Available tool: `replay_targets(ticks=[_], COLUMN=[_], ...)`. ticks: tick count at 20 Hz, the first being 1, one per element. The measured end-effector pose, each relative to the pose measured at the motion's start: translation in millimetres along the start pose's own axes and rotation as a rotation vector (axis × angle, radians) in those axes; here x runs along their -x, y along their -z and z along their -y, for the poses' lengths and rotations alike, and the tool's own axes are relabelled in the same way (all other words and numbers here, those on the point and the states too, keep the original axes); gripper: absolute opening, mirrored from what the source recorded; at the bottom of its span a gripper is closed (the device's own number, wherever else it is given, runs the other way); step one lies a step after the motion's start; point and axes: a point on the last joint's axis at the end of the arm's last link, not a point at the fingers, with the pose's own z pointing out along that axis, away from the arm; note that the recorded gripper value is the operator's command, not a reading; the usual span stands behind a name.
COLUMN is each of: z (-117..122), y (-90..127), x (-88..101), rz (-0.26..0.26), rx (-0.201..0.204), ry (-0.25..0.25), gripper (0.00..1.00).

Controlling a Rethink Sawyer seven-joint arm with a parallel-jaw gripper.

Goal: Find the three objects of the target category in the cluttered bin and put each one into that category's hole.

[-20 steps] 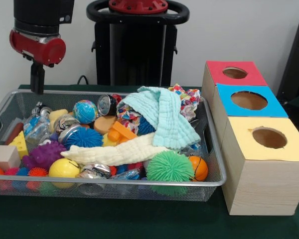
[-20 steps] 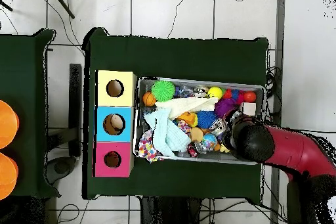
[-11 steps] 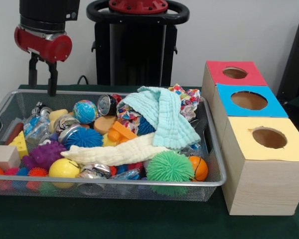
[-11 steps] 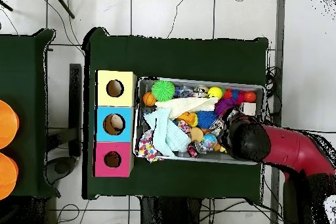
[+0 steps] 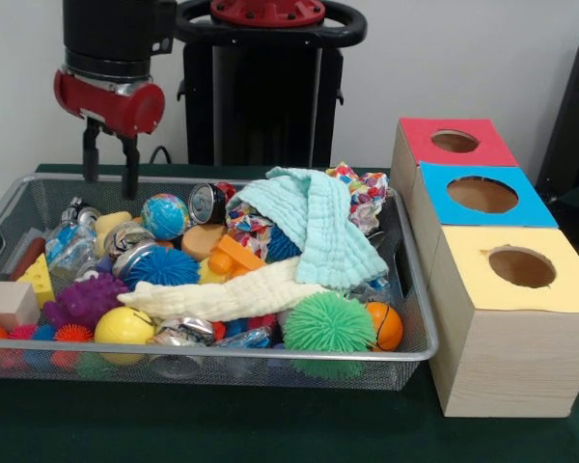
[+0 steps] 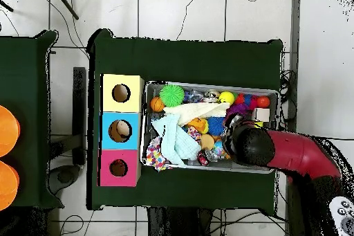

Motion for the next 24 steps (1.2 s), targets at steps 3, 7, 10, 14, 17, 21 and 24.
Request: replay_targets(ticks=[3,7,10,14,17,21,24], z=[-16,-36,-60,-86,-102,-116,-120], y=[-8,-15,-23,-32,-46,-75,-100], x=[-11.6,-27.9,-50.5,-73.3,-90.5,-108.6,-121.7], rz=[-0.027,-0.06,-0.098,-0.119,-0.117,-0.091,-0.072], rx=[0.012,0.024,0.036,0.057,0.086,0.138,0.175], ry=[0.011,0.027,0.054,0.082,0.096,0.093,0.077], gripper=[1.0,1.0,1.0,1.0,1.0,1.0,1.0])
